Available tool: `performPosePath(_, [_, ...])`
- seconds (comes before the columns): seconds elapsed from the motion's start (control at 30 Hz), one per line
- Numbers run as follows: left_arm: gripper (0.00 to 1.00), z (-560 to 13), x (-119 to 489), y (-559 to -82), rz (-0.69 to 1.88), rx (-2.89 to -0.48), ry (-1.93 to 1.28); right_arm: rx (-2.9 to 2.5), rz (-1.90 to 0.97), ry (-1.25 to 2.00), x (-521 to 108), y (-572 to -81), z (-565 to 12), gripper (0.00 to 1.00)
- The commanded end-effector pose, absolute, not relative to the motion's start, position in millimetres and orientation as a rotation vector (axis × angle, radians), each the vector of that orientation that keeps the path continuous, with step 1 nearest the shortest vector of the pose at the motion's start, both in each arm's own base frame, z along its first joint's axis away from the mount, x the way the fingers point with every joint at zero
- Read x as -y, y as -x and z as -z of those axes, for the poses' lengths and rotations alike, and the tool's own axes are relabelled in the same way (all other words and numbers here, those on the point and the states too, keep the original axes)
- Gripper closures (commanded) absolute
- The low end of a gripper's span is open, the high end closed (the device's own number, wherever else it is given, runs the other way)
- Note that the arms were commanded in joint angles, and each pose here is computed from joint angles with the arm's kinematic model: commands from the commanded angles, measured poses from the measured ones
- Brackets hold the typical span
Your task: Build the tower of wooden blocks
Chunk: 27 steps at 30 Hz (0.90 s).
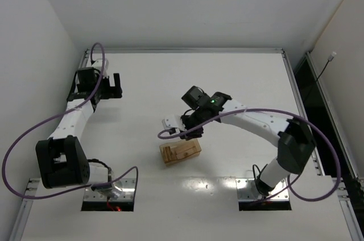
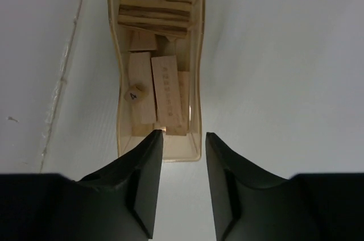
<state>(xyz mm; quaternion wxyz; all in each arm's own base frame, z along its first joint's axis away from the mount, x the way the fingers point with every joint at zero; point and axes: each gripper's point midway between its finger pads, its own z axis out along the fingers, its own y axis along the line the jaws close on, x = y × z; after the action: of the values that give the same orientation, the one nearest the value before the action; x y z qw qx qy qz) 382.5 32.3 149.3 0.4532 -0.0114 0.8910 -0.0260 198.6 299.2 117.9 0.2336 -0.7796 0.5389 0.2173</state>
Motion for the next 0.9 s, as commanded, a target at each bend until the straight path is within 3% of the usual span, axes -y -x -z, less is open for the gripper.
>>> performPosePath(0.0, [0.00, -178, -31, -398, 0.065, -2.124, -0.003, -1.417, -0.723, 2.206, -319, -190, -112, 0.70])
performPosePath(0.1, [0.00, -178, -31, -401, 0.065, -2.124, -0.003, -1.450, -0.749, 2.258, -319, -184, -95, 0.75])
performPosePath(0.4, [0.00, -171, -31, -400, 0.069, -2.142, -0.001, -1.486, -0.737, 2.280, -321, -189, -74, 0.76])
performPosePath(0.87, [0.00, -165, -30, -406, 0.082, -2.159, -0.004, -1.518, -0.695, 2.248, -316, -210, -63, 0.73])
